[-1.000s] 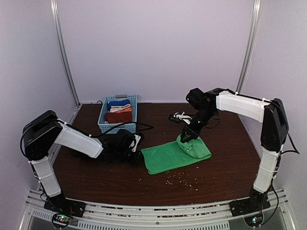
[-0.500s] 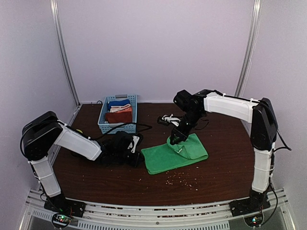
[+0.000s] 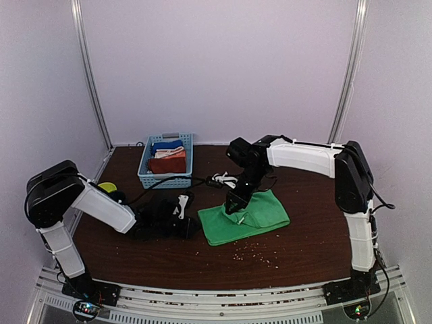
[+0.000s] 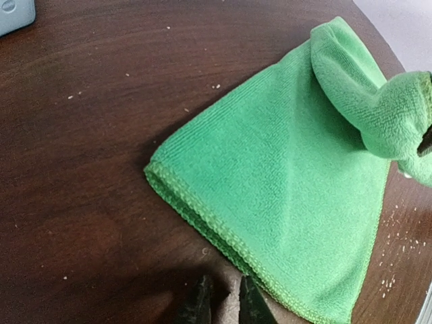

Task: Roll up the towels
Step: Fold the towel at the center of the board.

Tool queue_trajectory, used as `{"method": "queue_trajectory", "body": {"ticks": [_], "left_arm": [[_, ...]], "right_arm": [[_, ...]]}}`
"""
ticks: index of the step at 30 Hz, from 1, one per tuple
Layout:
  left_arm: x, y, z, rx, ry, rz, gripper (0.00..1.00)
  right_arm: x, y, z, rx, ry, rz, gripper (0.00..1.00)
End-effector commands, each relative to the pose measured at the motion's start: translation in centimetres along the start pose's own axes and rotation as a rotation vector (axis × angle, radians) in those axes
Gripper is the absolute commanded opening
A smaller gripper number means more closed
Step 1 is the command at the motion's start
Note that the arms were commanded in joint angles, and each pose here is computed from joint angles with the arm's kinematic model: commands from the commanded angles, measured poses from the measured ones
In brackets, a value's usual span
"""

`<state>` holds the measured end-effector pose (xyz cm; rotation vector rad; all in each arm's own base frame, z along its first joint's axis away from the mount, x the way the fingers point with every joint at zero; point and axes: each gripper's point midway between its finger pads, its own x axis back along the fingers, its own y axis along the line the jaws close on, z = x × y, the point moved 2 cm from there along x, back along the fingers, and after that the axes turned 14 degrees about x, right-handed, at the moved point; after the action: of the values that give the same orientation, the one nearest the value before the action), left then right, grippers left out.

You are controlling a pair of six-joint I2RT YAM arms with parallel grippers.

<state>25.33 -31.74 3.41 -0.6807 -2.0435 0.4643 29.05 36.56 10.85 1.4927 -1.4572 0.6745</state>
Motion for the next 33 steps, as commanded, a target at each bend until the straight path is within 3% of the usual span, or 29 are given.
{"method": "queue_trajectory", "body": {"ticks": [1,33], "left_arm": [[0.2,1.0,2.1,0.056,0.048,-0.004,0.18],[0.7,2.0,3.8,0.133,0.048,0.038,0.18]], "right_arm": [[-0.3,1.0,-1.9,0.026,-0.034,-0.023,0.00],[-6.6,2.0,-6.1,-0.061,-0.108,-0.126,0.00]]}}
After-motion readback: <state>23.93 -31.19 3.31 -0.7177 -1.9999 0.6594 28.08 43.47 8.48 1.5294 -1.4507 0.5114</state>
